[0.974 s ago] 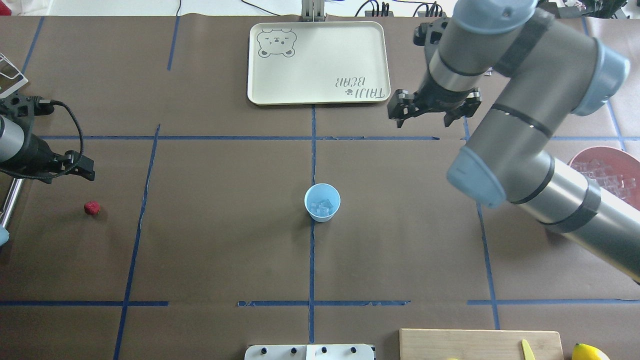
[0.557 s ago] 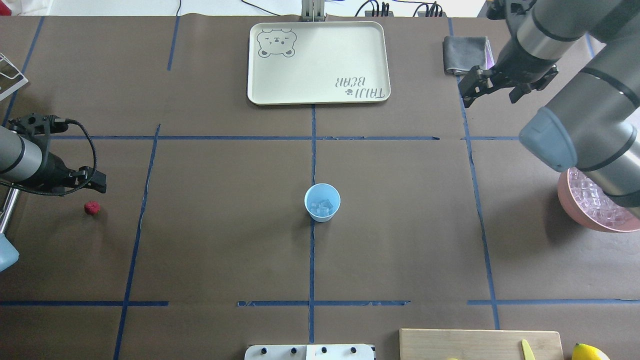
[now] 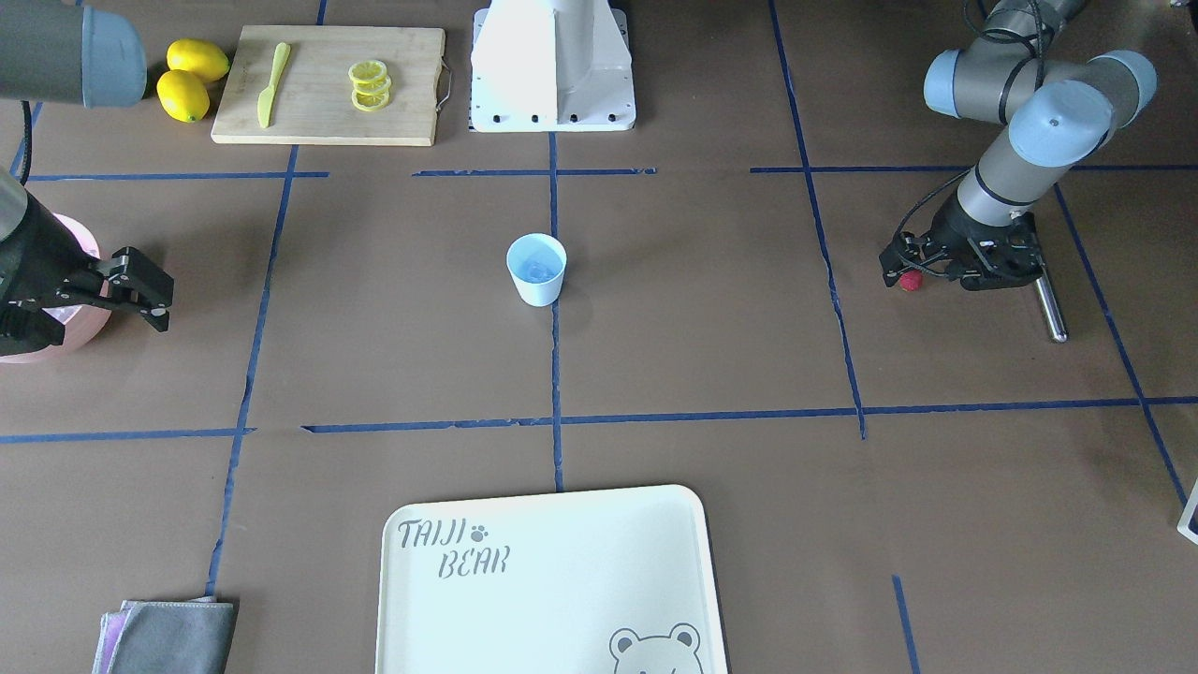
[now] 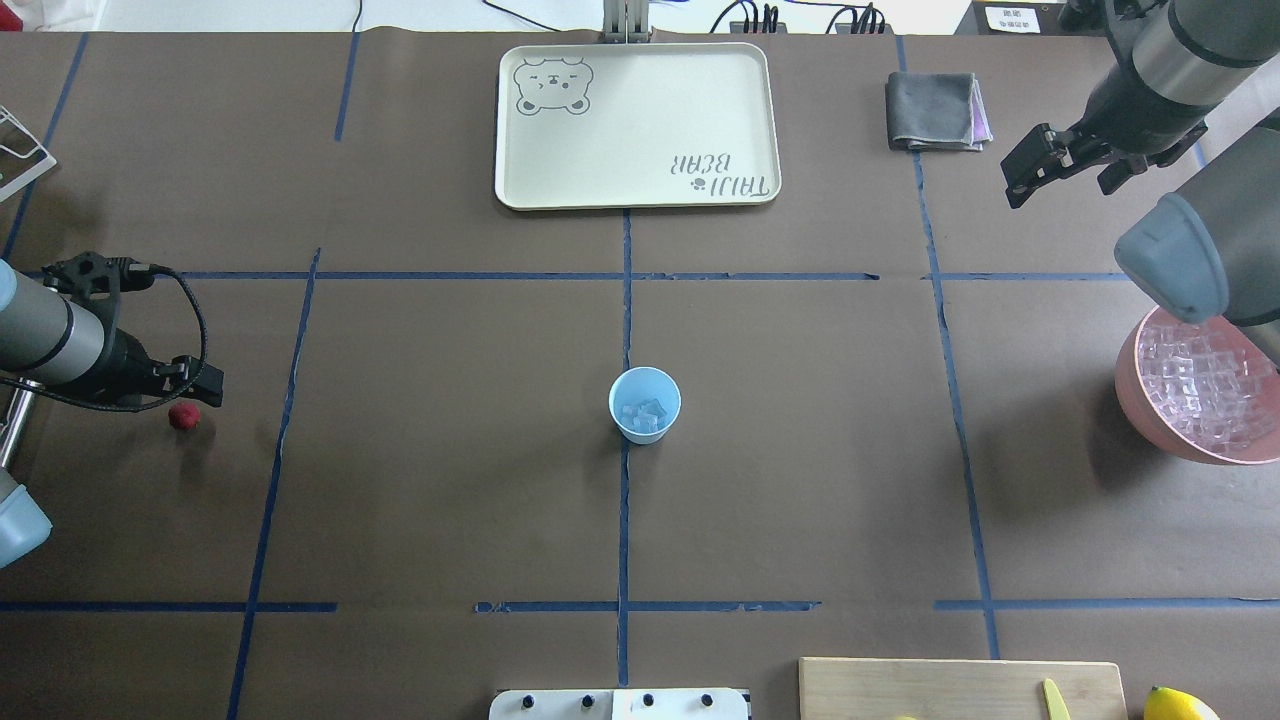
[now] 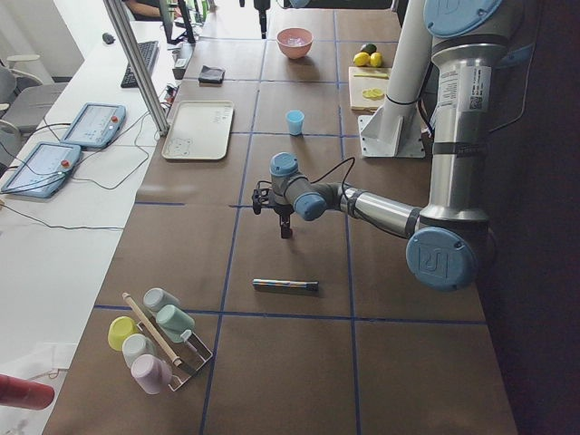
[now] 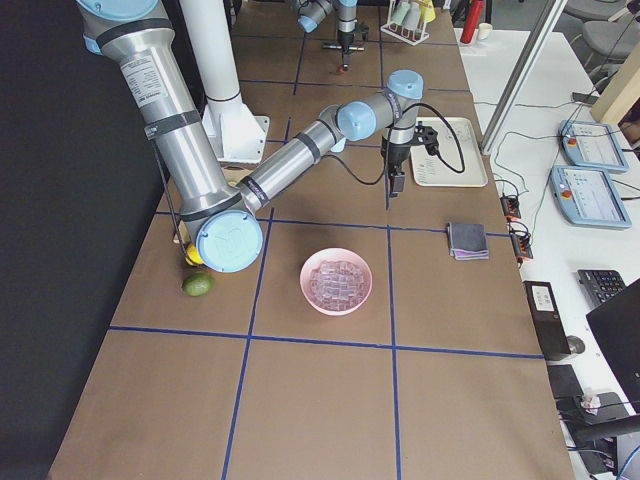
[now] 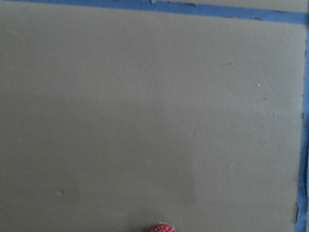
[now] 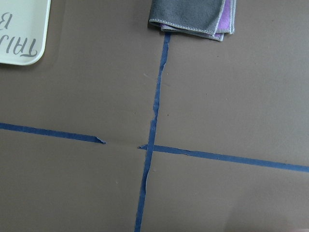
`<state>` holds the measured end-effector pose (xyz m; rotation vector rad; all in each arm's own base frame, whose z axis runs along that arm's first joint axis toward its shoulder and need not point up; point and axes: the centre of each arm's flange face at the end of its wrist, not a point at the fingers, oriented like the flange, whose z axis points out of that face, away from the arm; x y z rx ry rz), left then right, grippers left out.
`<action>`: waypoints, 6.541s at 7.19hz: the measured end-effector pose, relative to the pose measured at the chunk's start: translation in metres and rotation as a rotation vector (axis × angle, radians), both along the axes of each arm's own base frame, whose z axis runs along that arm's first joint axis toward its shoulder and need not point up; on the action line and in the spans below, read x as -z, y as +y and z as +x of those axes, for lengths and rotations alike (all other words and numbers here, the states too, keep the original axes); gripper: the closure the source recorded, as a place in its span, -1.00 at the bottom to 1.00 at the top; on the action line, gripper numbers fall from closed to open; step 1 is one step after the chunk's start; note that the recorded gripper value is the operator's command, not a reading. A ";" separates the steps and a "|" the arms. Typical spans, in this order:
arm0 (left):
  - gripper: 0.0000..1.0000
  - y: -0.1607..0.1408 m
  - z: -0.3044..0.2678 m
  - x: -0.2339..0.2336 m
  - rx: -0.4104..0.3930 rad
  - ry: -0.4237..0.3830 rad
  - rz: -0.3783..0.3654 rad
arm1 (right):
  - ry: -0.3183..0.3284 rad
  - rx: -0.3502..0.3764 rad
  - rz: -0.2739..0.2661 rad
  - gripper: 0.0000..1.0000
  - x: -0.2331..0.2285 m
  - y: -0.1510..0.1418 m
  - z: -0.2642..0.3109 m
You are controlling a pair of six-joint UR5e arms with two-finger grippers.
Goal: Mash ice and strawberries in cup
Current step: 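Lower the left gripper onto the red strawberry and grasp it, then carry the strawberry with the left gripper over the cup and release it, then withdraw the left gripper from the cup back toward its side, then lower the left gripper onto the stainless-steel rod and grasp it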
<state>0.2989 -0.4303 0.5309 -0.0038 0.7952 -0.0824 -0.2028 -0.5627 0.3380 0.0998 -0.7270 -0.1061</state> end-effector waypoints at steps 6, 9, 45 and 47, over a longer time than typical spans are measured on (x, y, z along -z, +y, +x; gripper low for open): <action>0.68 0.002 0.005 -0.012 -0.007 -0.014 -0.022 | -0.023 -0.002 -0.009 -0.98 0.002 -0.001 0.007; 1.00 0.003 0.003 0.000 -0.012 0.004 -0.016 | -0.030 -0.003 -0.012 -0.98 0.002 -0.002 0.010; -1.00 -0.034 -0.128 0.008 -0.247 -0.092 0.077 | -0.107 -0.042 -0.003 -0.99 -0.285 0.094 0.280; -1.00 -0.023 -0.136 -0.039 -0.197 -0.077 0.071 | -0.106 -0.041 -0.002 -0.99 -0.284 0.093 0.280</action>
